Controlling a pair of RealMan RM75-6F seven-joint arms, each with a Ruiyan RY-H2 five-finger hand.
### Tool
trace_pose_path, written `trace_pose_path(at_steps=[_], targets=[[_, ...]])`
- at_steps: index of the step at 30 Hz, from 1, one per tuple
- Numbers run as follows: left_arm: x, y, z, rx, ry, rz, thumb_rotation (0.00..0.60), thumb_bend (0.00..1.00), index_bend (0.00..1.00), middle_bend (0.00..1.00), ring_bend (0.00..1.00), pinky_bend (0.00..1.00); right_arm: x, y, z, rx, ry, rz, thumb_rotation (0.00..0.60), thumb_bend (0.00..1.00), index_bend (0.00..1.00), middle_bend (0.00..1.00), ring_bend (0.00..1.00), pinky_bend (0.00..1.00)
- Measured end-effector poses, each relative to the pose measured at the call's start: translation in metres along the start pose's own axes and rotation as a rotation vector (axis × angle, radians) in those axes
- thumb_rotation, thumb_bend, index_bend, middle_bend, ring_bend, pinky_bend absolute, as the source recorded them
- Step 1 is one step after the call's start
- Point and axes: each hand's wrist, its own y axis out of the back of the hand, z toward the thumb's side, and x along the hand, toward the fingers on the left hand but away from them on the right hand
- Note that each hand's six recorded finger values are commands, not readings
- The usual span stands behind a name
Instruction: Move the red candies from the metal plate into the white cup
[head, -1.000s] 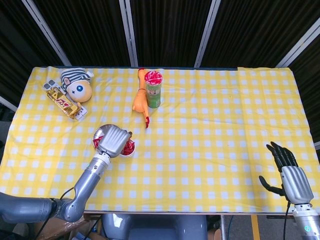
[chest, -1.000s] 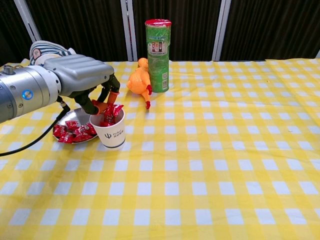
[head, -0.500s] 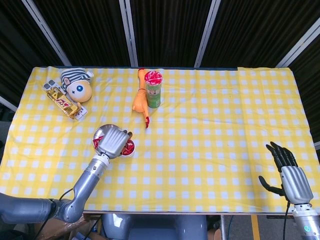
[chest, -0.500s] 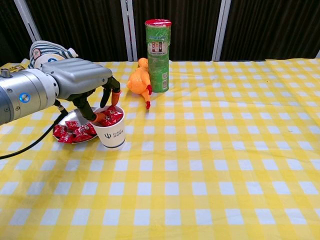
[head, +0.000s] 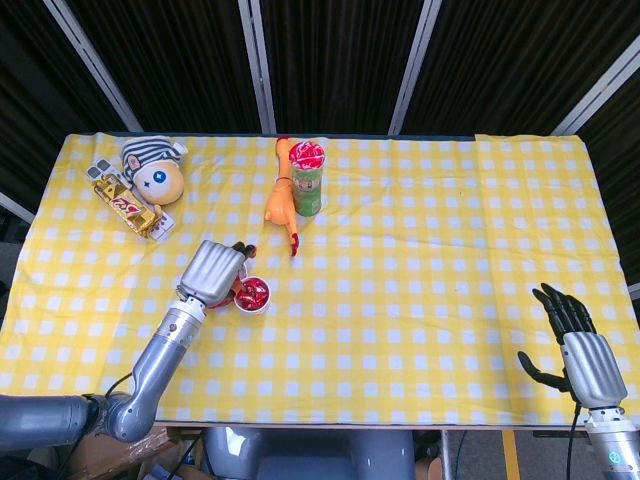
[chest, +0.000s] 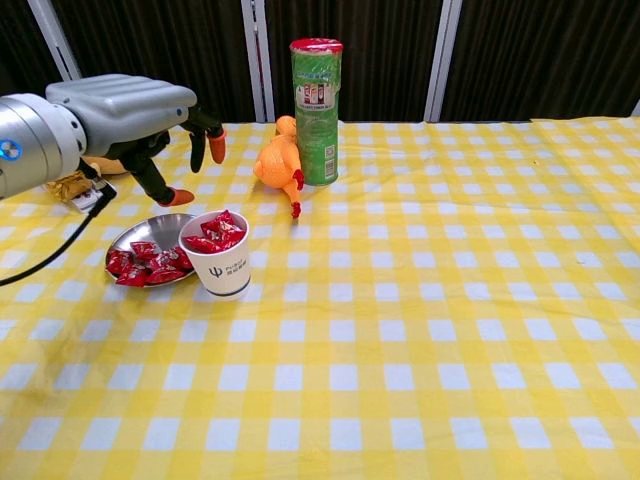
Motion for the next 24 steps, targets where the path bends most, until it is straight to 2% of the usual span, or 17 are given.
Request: trace_pose_path(at_steps=[7,14,19,24], targets=[[-0.007,-0.014,-0.033,0.051,0.064,-0.066,0.600,0.24,0.32,0.38,0.84,0.91,-0.001,-0.001,0.000,0.002,0.000,0.003,0.600,0.39,0.00,0.00,0.00,0.00],[-0.013,-0.043,-0.053,0.103,0.108,-0.158,0.600,0.24,0.32,0.37,0.84,0.91,-0.001,-0.002,0.000,0.003,-0.003,0.005,0.600,0.39,0.00,0.00,0.00,0.00],[-0.011,-0.060,-0.054,0.126,0.115,-0.202,0.600,0.24,0.32,0.37,0.84,0.91,-0.001,-0.001,0.000,0.004,-0.002,0.004,0.600,0.39,0.00,0.00,0.00,0.00],[-0.006,-0.074,-0.048,0.130,0.123,-0.212,0.600,0.23,0.34,0.37,0.84,0.91,-0.001,-0.001,0.000,0.001,-0.001,0.003,0.600,0.39,0.00,0.00,0.00,0.00]])
